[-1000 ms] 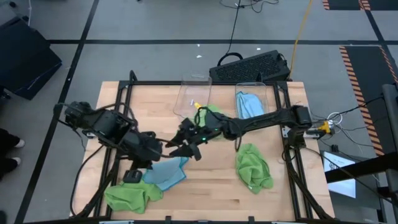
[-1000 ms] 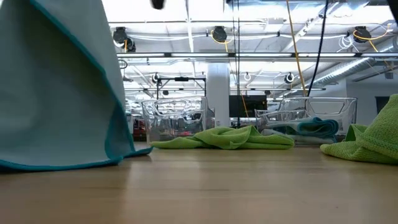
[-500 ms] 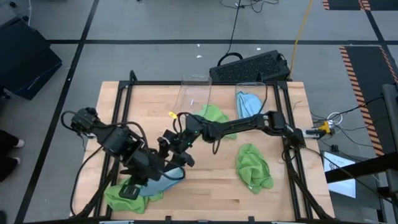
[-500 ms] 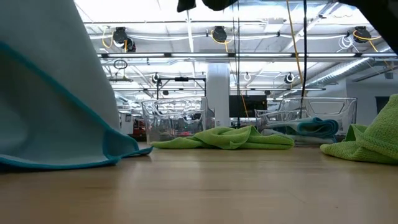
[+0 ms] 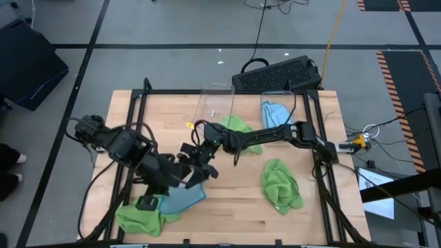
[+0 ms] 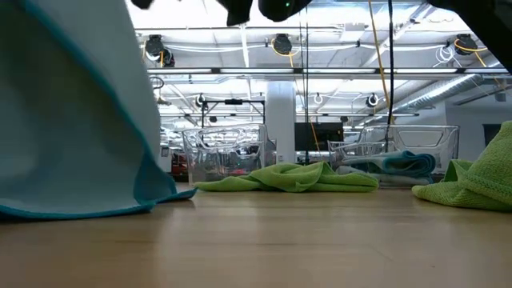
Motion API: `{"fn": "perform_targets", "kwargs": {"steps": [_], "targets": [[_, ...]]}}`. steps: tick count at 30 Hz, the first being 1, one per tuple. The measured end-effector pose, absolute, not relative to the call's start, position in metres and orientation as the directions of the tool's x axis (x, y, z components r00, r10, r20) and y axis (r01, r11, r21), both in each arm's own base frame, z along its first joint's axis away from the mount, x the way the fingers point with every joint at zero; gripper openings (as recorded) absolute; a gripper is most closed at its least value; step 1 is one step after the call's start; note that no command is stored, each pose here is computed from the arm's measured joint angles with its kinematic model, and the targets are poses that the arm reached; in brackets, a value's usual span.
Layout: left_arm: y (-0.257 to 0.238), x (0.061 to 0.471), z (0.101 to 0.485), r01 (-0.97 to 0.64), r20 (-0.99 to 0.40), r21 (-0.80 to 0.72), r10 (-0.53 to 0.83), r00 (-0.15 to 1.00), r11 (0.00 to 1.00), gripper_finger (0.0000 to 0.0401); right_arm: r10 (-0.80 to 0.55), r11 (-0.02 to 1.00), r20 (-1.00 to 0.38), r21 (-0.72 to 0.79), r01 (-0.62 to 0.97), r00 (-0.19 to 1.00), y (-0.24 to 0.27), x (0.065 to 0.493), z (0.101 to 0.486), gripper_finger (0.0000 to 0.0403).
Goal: Fold microfiber towels
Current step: Fold the blue microfiber towel
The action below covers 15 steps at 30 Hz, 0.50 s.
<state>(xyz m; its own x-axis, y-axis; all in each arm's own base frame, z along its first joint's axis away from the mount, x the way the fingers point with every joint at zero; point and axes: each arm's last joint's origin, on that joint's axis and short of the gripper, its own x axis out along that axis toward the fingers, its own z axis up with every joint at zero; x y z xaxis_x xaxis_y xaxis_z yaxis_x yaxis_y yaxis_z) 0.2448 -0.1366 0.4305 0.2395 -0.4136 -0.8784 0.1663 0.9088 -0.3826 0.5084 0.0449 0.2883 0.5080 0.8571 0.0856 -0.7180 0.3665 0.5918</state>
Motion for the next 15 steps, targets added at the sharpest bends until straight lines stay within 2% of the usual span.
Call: {"fn": "perform_targets", "kwargs": {"steps": [7, 12, 15], "targets": [[-0.112, 0.241, 0.455, 0.021, -0.790, -0.441, -0.400, 0.464, 0.897, 0.0003, 0.895, 0.269, 0.033, 0.758, -0.595, 0.446, 0.026, 0.505, 0.287, 0.0258], [-0.094, 0.245, 0.469, -0.174, -0.715, -0.548, -0.350, 0.605, 0.818, 0.0003, 0.898, 0.292, 0.011, 0.733, -0.615, 0.439, 0.022, 0.488, 0.318, 0.0258], [-0.092, 0.248, 0.471, -0.295, -0.697, -0.596, -0.298, 0.652, 0.747, 0.0004, 0.886, 0.351, -0.039, 0.709, -0.612, 0.462, 0.016, 0.471, 0.338, 0.0258]]}}
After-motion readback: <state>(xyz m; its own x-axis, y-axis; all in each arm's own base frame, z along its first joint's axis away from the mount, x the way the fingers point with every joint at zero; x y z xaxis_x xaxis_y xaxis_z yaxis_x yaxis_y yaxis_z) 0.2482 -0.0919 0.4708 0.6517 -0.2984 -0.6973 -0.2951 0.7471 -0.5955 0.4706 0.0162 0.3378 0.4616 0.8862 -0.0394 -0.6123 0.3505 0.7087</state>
